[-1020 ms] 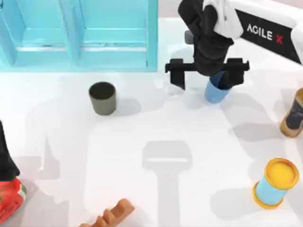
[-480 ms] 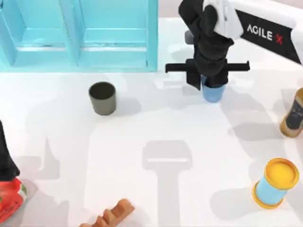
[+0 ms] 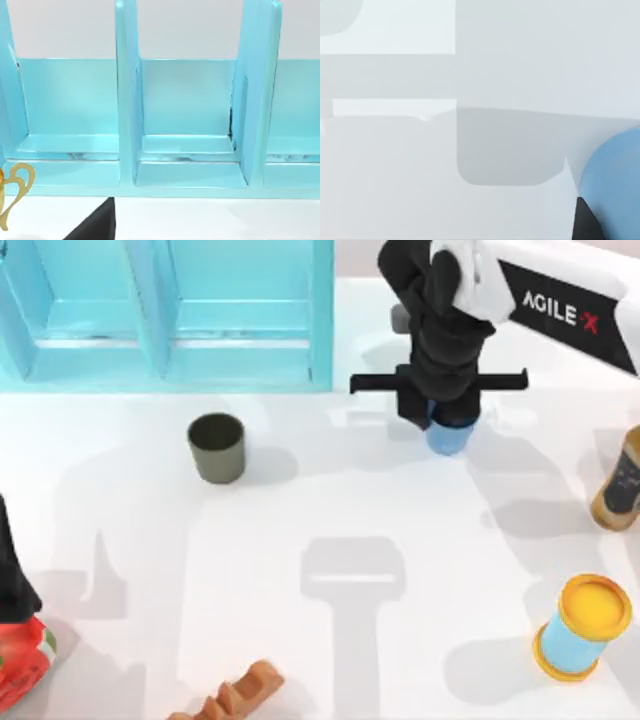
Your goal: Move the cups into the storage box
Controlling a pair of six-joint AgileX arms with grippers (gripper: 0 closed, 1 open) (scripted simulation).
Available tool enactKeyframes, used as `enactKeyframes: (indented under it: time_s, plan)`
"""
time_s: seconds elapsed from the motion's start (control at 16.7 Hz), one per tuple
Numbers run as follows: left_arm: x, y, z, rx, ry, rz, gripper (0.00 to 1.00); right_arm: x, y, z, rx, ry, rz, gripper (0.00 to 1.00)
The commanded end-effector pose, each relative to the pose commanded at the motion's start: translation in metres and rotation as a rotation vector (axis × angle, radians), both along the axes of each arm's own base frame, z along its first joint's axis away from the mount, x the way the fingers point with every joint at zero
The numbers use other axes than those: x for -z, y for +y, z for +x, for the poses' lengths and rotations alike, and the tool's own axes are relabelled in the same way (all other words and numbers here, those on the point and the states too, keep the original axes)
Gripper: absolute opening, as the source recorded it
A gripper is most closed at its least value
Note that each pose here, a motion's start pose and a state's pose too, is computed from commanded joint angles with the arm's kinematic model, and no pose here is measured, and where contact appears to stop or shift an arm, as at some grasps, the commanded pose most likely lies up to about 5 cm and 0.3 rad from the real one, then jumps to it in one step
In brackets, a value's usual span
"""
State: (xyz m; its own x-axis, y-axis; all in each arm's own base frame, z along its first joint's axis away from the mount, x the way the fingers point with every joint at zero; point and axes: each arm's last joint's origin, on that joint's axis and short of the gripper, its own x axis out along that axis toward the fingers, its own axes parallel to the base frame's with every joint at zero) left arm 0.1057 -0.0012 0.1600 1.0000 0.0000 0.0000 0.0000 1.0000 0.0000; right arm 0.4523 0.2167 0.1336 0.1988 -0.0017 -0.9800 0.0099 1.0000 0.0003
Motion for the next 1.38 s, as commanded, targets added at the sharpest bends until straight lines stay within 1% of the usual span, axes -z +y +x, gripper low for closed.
enactKeyframes:
  time_s: [0.18, 0.36, 0.54, 0.66, 0.72, 1.02, 1.14, 1.26, 1.38]
  plan:
    - [0.0, 0.0, 0.0, 0.0, 0.0, 0.0, 1.0, -0.008, -0.003, 0.0, -0.01, -0.003, 0.0, 0.0]
    - [0.0, 0.0, 0.0, 0.0, 0.0, 0.0, 1.0, -0.04, -0.032, 0.002, -0.021, -0.004, 0.0, 0.0]
    - [0.0, 0.0, 0.0, 0.0, 0.0, 0.0, 1.0, -0.077, -0.074, 0.002, -0.01, 0.004, -0.003, 0.0]
    - [0.0, 0.0, 0.0, 0.0, 0.0, 0.0, 1.0, -0.096, -0.094, -0.001, -0.005, 0.001, -0.002, 0.0]
    - [0.0, 0.0, 0.0, 0.0, 0.0, 0.0, 1.0, -0.1, -0.098, -0.002, -0.004, -0.001, -0.001, 0.0]
    - [0.0, 0.0, 0.0, 0.0, 0.0, 0.0, 1.0, -0.102, -0.102, -0.003, -0.004, -0.003, -0.006, 0.0]
    - [0.0, 0.0, 0.0, 0.0, 0.0, 0.0, 1.0, -0.113, -0.124, -0.007, 0.004, -0.015, -0.018, 0.0]
    - [0.0, 0.0, 0.0, 0.0, 0.0, 0.0, 1.0, -0.128, -0.158, -0.017, 0.019, -0.02, -0.041, 0.0]
    - [0.0, 0.0, 0.0, 0.0, 0.0, 0.0, 1.0, -0.141, -0.199, -0.036, 0.036, -0.01, -0.068, 0.0]
